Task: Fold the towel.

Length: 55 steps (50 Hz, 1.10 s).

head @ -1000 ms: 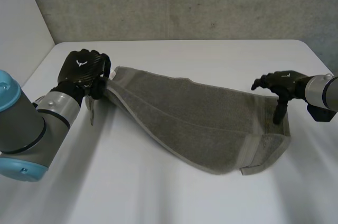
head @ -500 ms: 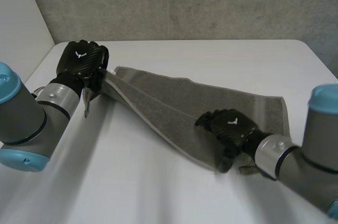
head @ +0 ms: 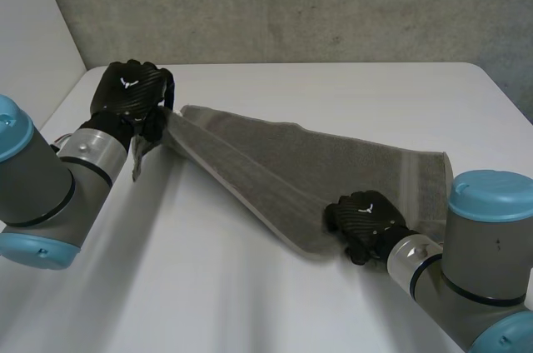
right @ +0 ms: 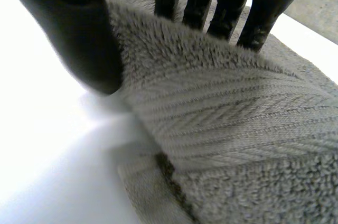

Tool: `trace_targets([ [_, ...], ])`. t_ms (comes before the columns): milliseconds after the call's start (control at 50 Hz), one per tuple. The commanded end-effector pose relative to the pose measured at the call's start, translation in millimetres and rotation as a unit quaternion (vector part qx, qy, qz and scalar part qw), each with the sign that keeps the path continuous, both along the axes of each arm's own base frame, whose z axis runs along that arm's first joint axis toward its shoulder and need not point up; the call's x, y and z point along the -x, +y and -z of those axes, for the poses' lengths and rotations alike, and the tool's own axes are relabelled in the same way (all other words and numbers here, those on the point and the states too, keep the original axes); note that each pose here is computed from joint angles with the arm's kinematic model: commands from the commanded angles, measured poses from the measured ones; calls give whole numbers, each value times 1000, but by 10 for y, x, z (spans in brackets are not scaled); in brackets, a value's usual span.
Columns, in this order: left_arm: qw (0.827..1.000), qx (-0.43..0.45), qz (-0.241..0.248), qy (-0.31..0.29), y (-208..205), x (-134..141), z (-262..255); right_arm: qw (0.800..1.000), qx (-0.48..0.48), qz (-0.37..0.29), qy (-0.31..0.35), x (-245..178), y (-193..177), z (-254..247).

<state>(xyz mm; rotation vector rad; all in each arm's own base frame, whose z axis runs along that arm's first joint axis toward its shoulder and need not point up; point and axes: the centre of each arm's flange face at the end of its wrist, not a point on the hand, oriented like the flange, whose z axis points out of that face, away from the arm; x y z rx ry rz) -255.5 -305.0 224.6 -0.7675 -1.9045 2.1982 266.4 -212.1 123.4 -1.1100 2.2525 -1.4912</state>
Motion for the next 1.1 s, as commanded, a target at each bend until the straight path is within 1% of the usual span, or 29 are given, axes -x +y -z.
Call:
trace_targets([
  [20,1000,0,2,0,19,6,-9,997,67,21,23,55,-90,-205],
  [100,1000,4,2,1,24,4,-37,994,108,21,12,48,-111,-474],
  [140,1000,18,3,5,48,3,-153,987,160,26,-14,52,-118,-859],
  [160,1000,18,3,5,48,3,-154,987,160,26,-14,52,-118,-862],
  [180,1000,29,3,8,77,-11,-257,982,187,26,-27,60,-87,-1100],
  [200,1000,29,3,8,78,-11,-258,982,187,26,-28,60,-87,-1103],
  [240,998,54,1,17,147,-46,-496,976,214,21,-44,101,-29,-1512],
  [320,995,90,-3,28,240,-111,-797,978,205,18,-43,202,-32,-1804],
  [360,990,136,-6,42,380,-172,-1126,981,189,15,-43,313,-76,-2038],
  [420,986,157,-5,50,459,-197,-1274,981,190,18,-46,374,-119,-2169],
  [460,980,189,-8,60,580,-255,-1495,976,207,27,-52,504,-190,-2448],
  [520,978,197,-10,60,643,-291,-1576,973,223,28,-58,591,-244,-2643],
  [640,986,159,-4,48,633,-268,-1414,977,203,33,-55,684,-374,-2648],
  [680,993,115,-5,31,493,-220,-1124,984,167,32,-50,685,-574,-2443],
  [700,993,114,-5,31,492,-220,-1122,984,167,32,-50,685,-575,-2442],
  [720,996,87,-4,21,396,-185,-939,988,145,28,-47,657,-664,-2308],
  [740,996,86,-4,21,395,-184,-937,988,145,28,-47,657,-665,-2307],
  [800,1000,24,-2,-1,150,-90,-479,995,94,17,-24,541,-880,-1910],
  [820,1000,24,-2,-1,149,-90,-478,995,93,16,-24,540,-881,-1909],
  [860,1000,3,-5,-13,-71,-30,-266,997,72,0,-2,450,-1043,-1634],
  [900,1000,2,-7,-21,-195,6,-200,997,75,0,7,422,-1137,-1560],
  [940,999,22,-8,-34,-372,95,-261,993,119,10,12,355,-1347,-1576],
  [980,998,45,-15,-34,-447,116,-383,993,119,10,12,355,-1348,-1576],
  [1000,997,70,-23,-25,-505,122,-553,985,171,14,5,299,-1465,-1669],
  [1020,997,71,-23,-25,-506,122,-554,972,235,15,-14,239,-1568,-1807],
  [1040,995,93,-32,-12,-540,118,-715,972,236,15,-15,238,-1569,-1809],
  [1060,995,93,-32,-12,-541,118,-716,954,296,13,-35,178,-1642,-1923],
  [1080,992,120,-43,8,-577,102,-886,936,348,14,-60,146,-1691,-2033],
  [1100,987,150,-54,33,-597,85,-1052,935,348,14,-60,145,-1692,-2034],
])
